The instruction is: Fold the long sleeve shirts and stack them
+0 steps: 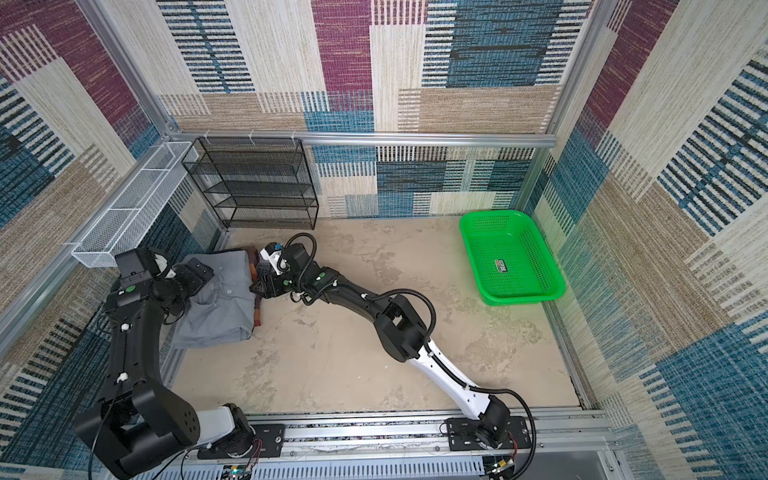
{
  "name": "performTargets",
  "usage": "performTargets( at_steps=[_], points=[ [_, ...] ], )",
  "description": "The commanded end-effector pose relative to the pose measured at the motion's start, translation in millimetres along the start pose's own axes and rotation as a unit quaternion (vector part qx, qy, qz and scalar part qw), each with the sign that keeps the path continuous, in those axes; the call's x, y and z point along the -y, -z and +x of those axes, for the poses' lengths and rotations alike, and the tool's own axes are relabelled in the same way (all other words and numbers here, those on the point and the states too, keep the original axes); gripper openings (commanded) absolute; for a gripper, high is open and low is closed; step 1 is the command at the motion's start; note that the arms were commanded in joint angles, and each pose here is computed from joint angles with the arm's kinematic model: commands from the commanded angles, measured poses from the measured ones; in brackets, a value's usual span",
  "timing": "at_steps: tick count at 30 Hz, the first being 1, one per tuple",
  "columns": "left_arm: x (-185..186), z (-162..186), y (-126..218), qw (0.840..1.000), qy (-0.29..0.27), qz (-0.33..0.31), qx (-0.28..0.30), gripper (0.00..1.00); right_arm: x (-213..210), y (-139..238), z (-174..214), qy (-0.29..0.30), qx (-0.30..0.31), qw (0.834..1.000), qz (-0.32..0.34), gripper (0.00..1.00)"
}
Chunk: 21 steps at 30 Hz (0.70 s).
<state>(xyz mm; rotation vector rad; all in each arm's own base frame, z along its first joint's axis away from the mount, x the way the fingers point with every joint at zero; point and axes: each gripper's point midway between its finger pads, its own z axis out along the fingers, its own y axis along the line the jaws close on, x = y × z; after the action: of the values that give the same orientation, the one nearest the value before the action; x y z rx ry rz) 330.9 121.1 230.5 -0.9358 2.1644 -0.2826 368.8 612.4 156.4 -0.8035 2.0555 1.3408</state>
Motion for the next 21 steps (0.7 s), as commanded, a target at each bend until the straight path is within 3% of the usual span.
performTargets(
  at_steps=[1,4,13,21],
  points=[
    [10.9,-0.5,18.9,0.999,-0.034,0.012,0.037,0.99,-53.2,59.1,-75.2,0.069,0.076,0.995,0.014,0.67],
    [-3.2,6.8,33.7,0.997,-0.036,-0.025,0.058,0.99,-61.3,75.6,-86.2,0.083,0.089,0.992,0.025,0.68],
    [6.5,20.8,65.8,0.997,-0.027,0.004,0.076,0.99,-69.6,124.8,-87.0,0.094,0.089,0.99,0.056,0.69],
    [25.6,69.3,79.7,0.987,-0.104,0.08,0.094,0.99,-80.5,232.6,-102.6,0.14,0.186,0.964,0.133,0.7]
  ],
)
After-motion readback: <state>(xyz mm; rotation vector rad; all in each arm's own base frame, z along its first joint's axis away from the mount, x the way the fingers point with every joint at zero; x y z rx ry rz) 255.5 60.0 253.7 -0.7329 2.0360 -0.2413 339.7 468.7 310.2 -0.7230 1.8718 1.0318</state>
